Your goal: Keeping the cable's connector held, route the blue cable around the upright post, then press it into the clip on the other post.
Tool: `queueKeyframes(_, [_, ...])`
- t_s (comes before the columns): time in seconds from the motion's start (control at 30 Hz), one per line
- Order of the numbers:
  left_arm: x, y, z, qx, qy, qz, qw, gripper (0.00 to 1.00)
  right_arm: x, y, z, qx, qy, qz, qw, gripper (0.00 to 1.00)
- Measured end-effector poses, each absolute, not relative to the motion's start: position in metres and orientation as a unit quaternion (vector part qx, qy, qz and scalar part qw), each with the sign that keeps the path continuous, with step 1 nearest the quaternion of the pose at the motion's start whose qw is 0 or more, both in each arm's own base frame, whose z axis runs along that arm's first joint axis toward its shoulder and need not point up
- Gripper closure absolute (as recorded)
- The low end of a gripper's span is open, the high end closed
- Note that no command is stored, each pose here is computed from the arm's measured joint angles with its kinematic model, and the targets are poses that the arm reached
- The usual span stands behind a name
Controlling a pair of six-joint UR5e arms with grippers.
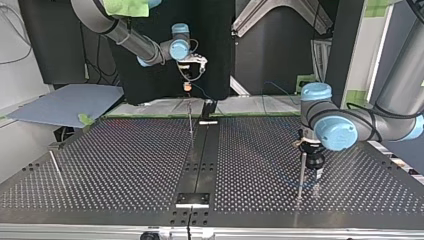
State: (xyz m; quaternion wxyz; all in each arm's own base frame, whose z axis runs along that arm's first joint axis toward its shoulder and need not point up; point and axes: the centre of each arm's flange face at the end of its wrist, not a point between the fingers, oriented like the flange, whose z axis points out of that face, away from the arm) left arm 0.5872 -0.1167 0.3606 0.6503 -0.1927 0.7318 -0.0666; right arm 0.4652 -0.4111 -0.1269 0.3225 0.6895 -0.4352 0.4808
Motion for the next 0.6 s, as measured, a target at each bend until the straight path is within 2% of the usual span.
queueKeyframes(0.27, [0.587,-0.117,0.361,-0.193,0.732,-0.067,0.650,0.00,0.436,-0.407,-0.138,0.673,-0.460,0.479,0.326,1.00])
queueKeyframes(0.6, [0.588,-0.115,0.361,-0.195,0.731,-0.066,0.650,0.00,0.406,-0.387,-0.157,0.670,-0.470,0.472,0.328,1.00])
